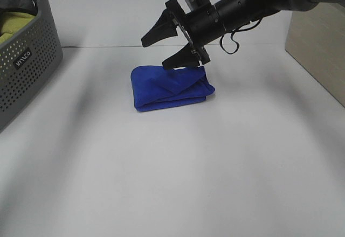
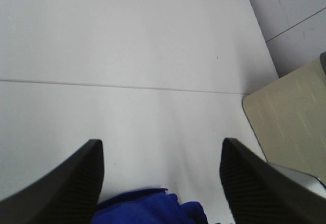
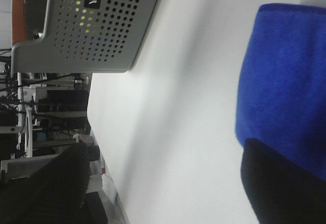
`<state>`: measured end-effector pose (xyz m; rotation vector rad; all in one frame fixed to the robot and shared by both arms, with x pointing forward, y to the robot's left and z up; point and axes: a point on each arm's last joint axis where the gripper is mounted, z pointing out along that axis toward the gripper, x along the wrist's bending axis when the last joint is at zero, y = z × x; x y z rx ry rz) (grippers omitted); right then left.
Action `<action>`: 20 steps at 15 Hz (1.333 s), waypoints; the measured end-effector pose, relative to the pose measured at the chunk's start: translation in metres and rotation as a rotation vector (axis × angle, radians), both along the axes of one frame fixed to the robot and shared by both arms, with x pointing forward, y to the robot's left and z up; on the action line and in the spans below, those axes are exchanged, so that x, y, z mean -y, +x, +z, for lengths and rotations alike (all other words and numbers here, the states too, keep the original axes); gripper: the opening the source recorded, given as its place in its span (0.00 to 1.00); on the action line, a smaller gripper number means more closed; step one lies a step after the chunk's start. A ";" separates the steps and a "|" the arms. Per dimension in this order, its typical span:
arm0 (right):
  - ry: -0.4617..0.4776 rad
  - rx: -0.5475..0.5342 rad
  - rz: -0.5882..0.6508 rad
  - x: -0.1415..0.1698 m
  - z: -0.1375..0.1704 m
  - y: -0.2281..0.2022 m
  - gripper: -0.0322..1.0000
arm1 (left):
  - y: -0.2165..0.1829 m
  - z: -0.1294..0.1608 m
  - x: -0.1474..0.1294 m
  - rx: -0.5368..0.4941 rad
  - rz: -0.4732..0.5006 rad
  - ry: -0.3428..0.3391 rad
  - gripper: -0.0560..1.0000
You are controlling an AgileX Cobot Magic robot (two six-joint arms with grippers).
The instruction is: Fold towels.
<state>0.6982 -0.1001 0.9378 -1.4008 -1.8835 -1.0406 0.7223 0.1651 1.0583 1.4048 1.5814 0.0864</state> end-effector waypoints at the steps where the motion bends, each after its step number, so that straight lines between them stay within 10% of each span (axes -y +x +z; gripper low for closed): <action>1: -0.005 -0.012 -0.014 0.002 -0.012 0.003 0.78 | -0.001 -0.001 0.000 -0.006 -0.009 0.009 0.65; 14: -0.086 -0.096 -0.028 0.052 -0.049 0.013 0.77 | -0.004 -0.004 0.001 -0.036 -0.043 0.034 0.65; 20: -0.247 -0.004 -0.030 0.064 0.013 0.006 0.77 | -0.029 0.018 -0.008 -0.071 -0.172 0.258 0.65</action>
